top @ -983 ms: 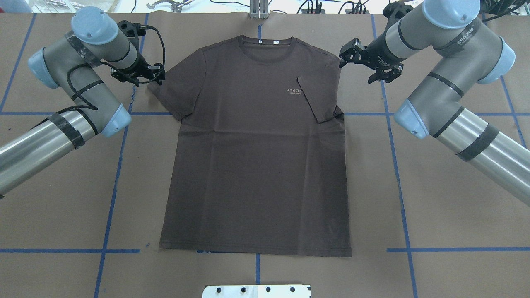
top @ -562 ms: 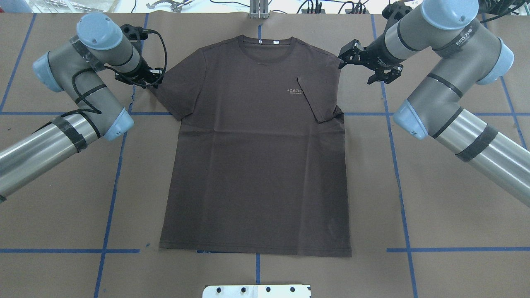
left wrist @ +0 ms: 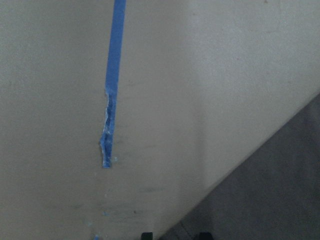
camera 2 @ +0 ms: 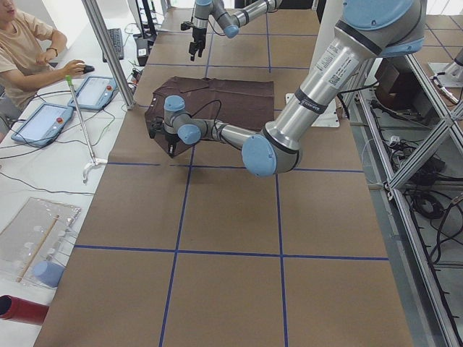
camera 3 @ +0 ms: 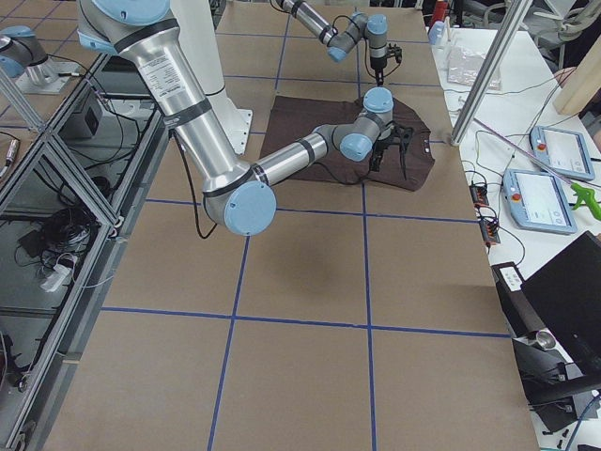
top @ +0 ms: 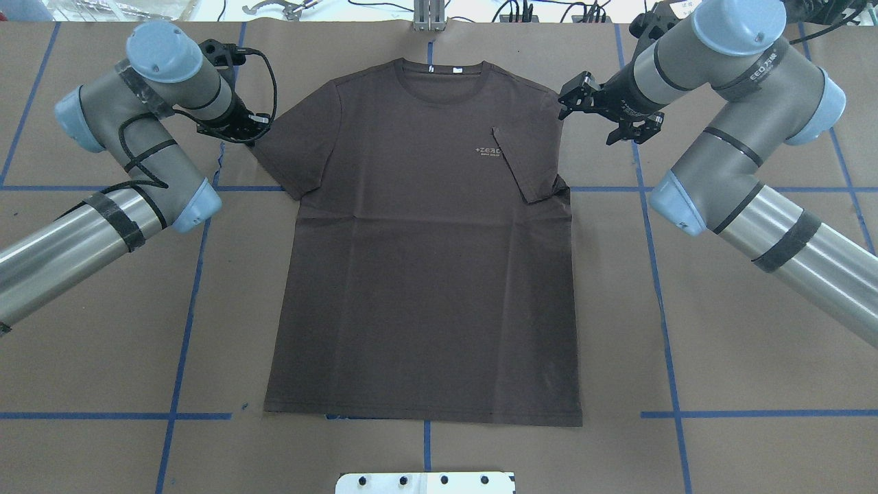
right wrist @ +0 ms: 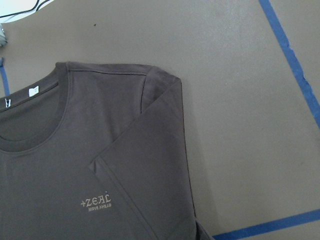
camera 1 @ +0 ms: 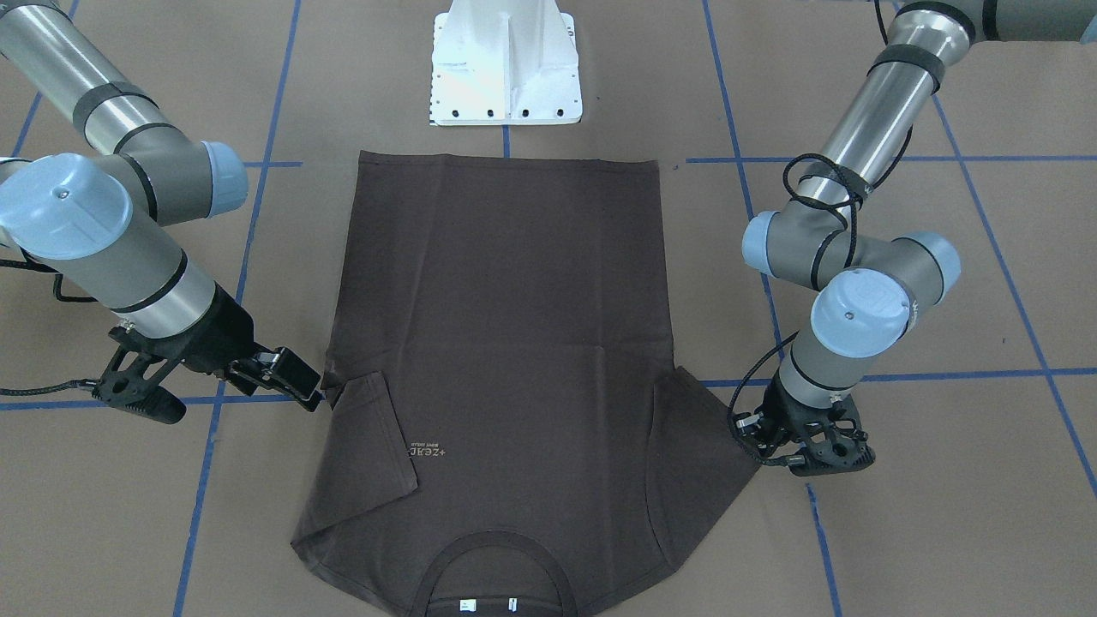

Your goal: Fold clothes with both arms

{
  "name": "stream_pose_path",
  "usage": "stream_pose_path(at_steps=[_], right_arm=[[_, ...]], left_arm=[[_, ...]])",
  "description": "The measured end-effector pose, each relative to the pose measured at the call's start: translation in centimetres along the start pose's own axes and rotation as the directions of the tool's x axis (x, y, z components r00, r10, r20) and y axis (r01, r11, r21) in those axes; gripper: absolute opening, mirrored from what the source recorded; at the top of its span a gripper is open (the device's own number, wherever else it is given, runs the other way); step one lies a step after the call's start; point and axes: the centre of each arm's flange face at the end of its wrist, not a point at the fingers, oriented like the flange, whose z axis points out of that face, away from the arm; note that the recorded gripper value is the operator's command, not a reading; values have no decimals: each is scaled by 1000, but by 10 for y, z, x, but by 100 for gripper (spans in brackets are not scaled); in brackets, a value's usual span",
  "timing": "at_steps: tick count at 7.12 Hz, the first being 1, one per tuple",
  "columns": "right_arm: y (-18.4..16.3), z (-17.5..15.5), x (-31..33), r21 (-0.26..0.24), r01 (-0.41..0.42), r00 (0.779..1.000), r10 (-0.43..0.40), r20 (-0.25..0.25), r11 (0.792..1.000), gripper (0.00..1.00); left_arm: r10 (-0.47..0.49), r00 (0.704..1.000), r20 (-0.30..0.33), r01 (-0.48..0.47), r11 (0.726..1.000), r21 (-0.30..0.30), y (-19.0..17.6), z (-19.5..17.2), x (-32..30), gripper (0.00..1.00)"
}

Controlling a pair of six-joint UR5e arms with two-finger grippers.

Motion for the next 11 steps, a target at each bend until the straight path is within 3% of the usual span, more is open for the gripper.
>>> stream_pose_path(at_steps=[1, 2, 3, 11], right_arm=[[1, 0, -1, -1, 2, 1000, -2, 1, 1000, 100], [1, 0, -2, -1, 3, 1000, -3, 2, 1000, 100], [1, 0, -3, -1, 2, 1000, -2, 2, 1000, 100], [0, -2, -2, 4, -4, 1000, 4, 4, 1000, 100]], left_arm=[[5, 1000, -25, -5, 1000, -6, -6, -9, 7, 0], [4, 999, -47, -5, 1000, -19, -10, -17, 8, 34], [-1, 999, -49, 0, 1000, -28, -10, -16, 1, 54], [-14, 1000, -28, 12, 998, -57, 2, 1, -8, 54]])
